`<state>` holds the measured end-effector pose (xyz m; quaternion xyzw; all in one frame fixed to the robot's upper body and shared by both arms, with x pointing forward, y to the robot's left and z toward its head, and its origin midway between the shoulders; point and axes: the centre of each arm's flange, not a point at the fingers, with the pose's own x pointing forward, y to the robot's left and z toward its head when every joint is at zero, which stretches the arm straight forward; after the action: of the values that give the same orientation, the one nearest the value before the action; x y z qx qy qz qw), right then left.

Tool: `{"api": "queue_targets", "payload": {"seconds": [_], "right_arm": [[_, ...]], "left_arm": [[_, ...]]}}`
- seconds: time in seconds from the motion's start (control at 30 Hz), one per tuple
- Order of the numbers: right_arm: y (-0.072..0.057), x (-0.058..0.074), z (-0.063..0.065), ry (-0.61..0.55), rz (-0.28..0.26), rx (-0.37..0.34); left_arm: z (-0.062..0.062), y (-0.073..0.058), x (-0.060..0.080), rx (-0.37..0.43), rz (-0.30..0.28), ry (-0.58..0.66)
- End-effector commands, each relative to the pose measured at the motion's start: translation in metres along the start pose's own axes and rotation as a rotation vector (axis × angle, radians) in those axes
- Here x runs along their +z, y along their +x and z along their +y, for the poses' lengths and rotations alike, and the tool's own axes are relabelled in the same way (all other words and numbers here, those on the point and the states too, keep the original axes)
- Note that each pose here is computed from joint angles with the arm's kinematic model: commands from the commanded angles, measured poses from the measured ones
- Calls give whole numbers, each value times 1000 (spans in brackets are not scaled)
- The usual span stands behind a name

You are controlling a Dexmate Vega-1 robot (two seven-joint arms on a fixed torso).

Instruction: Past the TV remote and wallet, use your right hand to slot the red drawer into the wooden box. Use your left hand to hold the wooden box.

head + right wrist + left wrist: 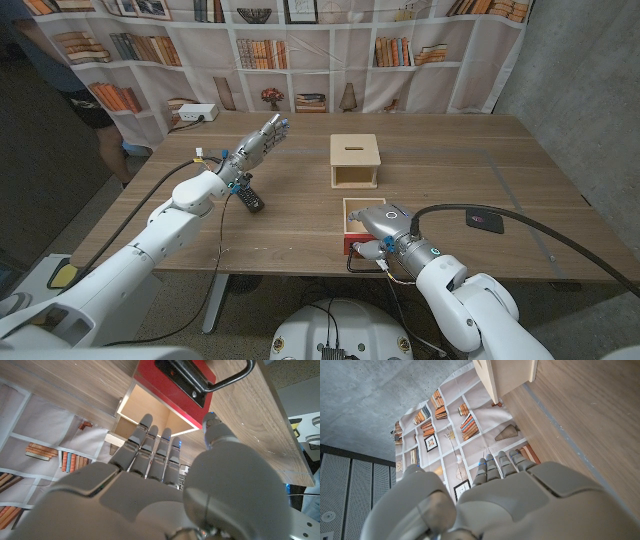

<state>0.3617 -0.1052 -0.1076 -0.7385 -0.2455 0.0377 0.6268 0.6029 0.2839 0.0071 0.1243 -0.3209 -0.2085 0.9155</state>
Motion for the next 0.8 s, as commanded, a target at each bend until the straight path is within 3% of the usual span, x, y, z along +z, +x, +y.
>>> {"api": "queue_targets", "payload": {"seconds": [0.03, 0.8], "right_arm": [[7, -3, 7, -2, 6, 31], [13, -4, 22, -62, 31, 50]], "left_arm": [[1, 4, 1, -3, 0, 1], [6, 8, -3, -9, 14, 2]]}}
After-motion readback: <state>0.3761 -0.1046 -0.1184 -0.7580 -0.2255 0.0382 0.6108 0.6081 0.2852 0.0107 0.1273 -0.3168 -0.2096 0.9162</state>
